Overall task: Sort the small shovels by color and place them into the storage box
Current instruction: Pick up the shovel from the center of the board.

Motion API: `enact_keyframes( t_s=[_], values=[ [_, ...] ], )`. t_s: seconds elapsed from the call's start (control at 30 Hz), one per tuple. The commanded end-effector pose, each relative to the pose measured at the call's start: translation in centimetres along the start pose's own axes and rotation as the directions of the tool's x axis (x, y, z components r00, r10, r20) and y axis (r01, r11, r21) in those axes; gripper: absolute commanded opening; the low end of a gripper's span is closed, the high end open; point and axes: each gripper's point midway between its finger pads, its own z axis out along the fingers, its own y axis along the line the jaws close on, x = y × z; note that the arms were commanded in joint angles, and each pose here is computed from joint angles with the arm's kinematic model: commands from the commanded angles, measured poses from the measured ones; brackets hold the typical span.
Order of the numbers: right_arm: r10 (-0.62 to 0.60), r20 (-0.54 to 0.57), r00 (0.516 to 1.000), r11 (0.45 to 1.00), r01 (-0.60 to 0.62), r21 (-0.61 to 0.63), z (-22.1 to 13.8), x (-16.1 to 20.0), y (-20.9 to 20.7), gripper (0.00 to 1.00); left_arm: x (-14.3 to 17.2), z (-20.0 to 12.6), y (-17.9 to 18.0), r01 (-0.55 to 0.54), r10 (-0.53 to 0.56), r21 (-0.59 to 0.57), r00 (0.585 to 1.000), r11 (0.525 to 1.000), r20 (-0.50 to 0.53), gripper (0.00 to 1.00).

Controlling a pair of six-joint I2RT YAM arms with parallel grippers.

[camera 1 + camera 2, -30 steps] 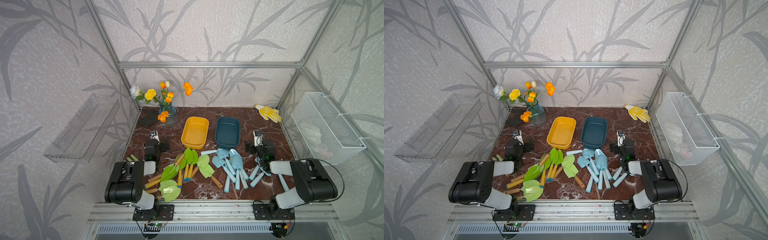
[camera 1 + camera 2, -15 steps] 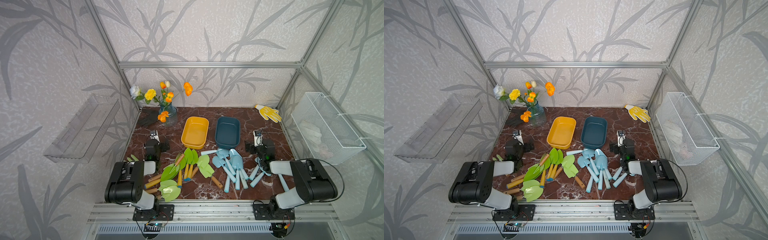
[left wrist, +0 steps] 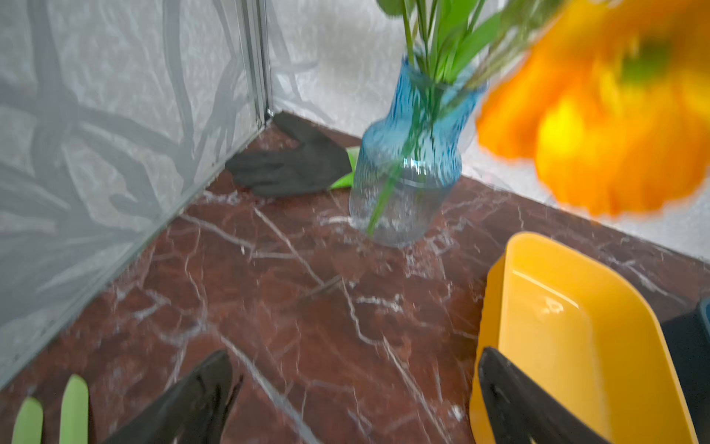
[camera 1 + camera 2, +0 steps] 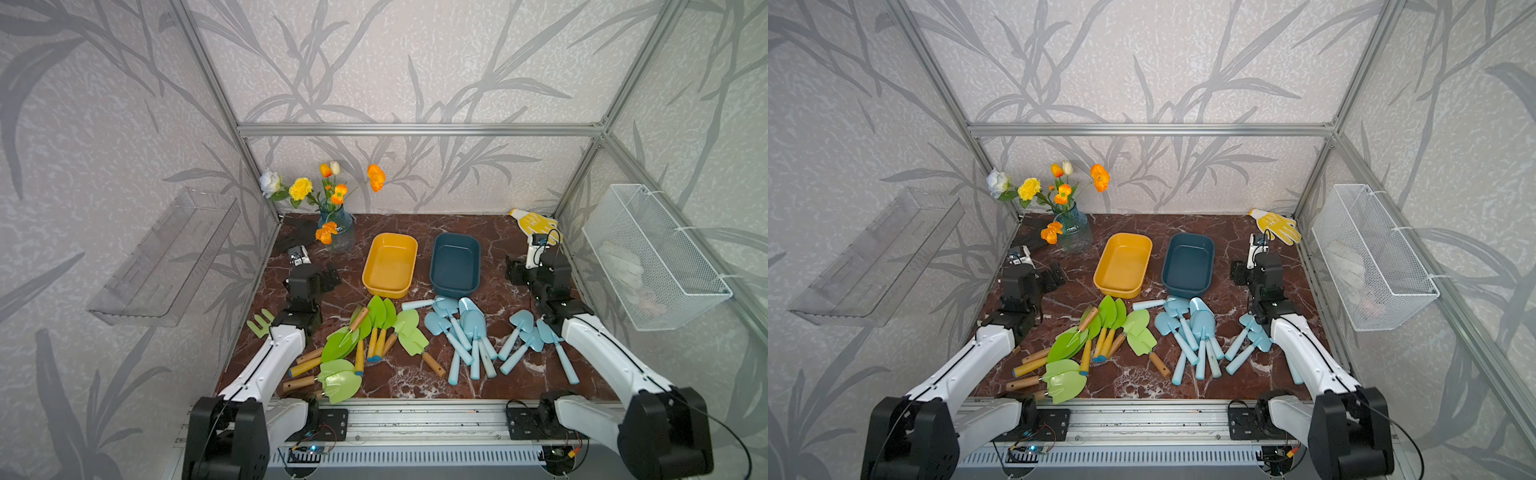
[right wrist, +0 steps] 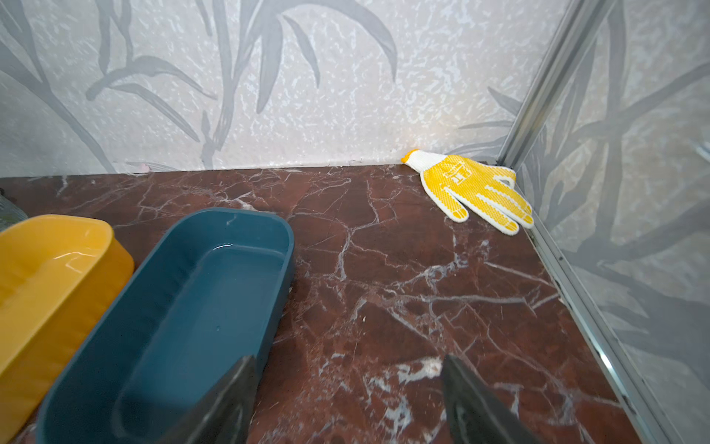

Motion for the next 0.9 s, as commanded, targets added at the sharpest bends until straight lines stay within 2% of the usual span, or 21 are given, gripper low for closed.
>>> enact_keyframes(
  t_s=[0.0, 0.17, 0.23, 0.33, 0.4, 0.5, 0.57, 0.67, 0.87],
  values=[
    [0.012, -0.215, 0.977, 0.999, -0.006, 0.032, -2.9, 4.5, 0.8, 0.76, 3.5, -2.1, 0.9, 0.056, -0.060, -0.092, 0.997, 0.994, -0.044, 1.00],
    [-0.144, -0.407, 0.902, 0.990, 0.132, -0.058, -7.2, 7.4, 4.7, 0.76, 3.4, -4.2, -0.3, 0.038, -0.040, -0.100, 0.999, 0.994, -0.015, 1.00],
    [-0.217, -0.457, 0.862, 0.976, 0.180, -0.124, -8.7, 8.7, 6.8, 0.67, 3.1, -4.3, -1.5, -0.001, 0.000, -0.085, 1.000, 0.996, -0.011, 1.00],
    [-0.340, -0.535, 0.774, 0.936, 0.224, -0.270, -10.7, 11.3, 10.7, 0.58, 2.6, -3.7, -3.9, -0.062, 0.061, -0.054, 0.998, 0.997, -0.022, 1.00],
    [-0.424, -0.586, 0.691, 0.898, 0.240, -0.368, -12.0, 13.3, 13.1, 0.51, 2.3, -3.0, -5.9, -0.097, 0.096, -0.032, 0.994, 0.995, -0.049, 1.00],
    [-0.506, -0.631, 0.588, 0.859, 0.278, -0.429, -13.3, 15.8, 14.9, 0.46, 2.0, -2.1, -8.9, -0.129, 0.129, 0.003, 0.988, 0.992, -0.089, 1.00],
    [-0.527, -0.650, 0.548, 0.849, 0.294, -0.440, -13.5, 17.2, 15.2, 0.46, 2.0, -1.6, -10.6, -0.147, 0.149, 0.031, 0.983, 0.989, -0.109, 1.00],
    [-0.520, -0.676, 0.522, 0.853, 0.275, -0.444, -13.7, 18.7, 15.5, 0.46, 2.7, -0.9, -11.9, -0.153, 0.157, 0.038, 0.977, 0.987, -0.147, 1.00],
    [-0.519, -0.683, 0.514, 0.852, 0.243, -0.464, -13.1, 20.4, 16.5, 0.47, 4.1, -0.2, -12.2, -0.155, 0.156, 0.020, 0.967, 0.988, -0.201, 1.00]
  ],
)
